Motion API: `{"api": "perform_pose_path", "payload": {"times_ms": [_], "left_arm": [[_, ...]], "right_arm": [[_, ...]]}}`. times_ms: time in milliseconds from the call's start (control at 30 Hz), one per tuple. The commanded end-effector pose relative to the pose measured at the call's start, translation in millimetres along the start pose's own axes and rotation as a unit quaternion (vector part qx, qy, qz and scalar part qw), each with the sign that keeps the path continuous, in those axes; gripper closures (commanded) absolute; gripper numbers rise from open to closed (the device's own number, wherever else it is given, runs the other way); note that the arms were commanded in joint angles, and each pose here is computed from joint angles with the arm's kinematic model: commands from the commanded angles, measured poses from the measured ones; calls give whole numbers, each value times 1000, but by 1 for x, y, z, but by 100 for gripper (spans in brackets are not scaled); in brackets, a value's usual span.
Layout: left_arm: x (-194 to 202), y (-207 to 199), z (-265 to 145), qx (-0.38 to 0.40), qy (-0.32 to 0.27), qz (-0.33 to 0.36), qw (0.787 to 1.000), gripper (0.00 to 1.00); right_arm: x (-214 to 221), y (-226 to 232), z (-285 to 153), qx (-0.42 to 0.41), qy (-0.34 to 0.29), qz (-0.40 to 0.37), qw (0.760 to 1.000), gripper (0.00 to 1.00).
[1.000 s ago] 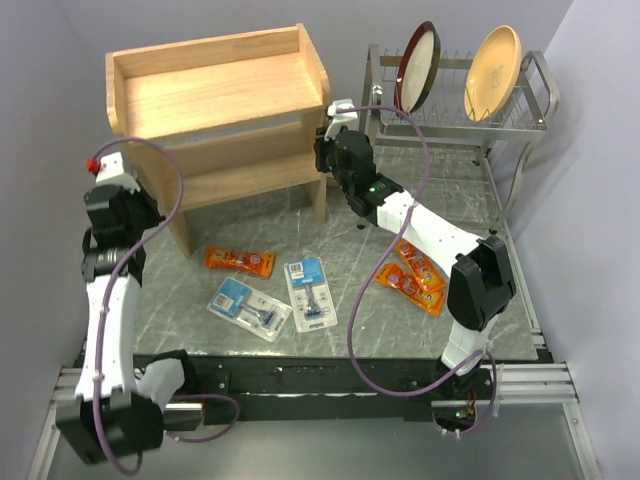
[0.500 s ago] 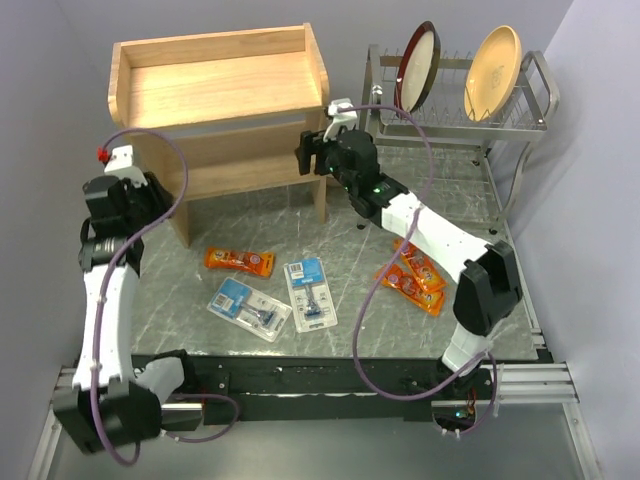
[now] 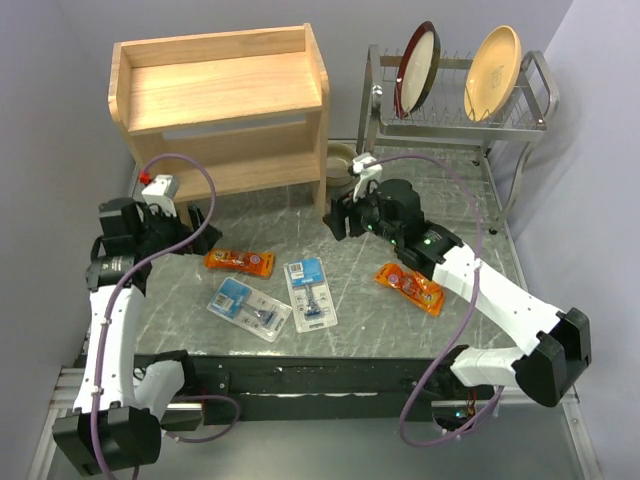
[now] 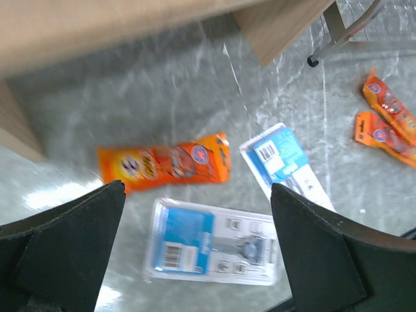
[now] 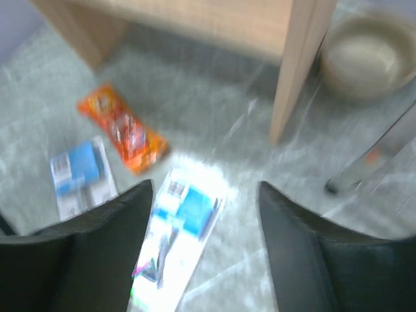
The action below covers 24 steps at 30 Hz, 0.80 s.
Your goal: Place and organize the shaving razors onto the shelf
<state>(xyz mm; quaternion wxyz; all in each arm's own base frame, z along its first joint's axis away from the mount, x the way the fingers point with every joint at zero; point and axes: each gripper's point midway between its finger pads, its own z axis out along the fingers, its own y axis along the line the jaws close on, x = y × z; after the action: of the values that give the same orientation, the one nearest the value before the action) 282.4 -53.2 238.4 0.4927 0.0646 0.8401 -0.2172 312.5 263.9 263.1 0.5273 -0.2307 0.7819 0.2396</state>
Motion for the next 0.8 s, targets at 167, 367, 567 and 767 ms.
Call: {"api": "perform_pose_path", "payload": {"times_ms": [167,367,567,767], "left_arm": [[-56,19,-32,-123,-160,-78,976,1],[-54,27,-61,-176,-182,-116,960,1],[-56,26,-81,-200,-194,-91,956,1],[-57,25,-87,-211,-202,-87,953,1]], "right_arm": [[121,57,14,-33,224,46,973,41],[183,64,22,26,310,90,946,40],[207,84,39,44,334,98,936,34],[227,90,50,70,354,104,927,39]]}}
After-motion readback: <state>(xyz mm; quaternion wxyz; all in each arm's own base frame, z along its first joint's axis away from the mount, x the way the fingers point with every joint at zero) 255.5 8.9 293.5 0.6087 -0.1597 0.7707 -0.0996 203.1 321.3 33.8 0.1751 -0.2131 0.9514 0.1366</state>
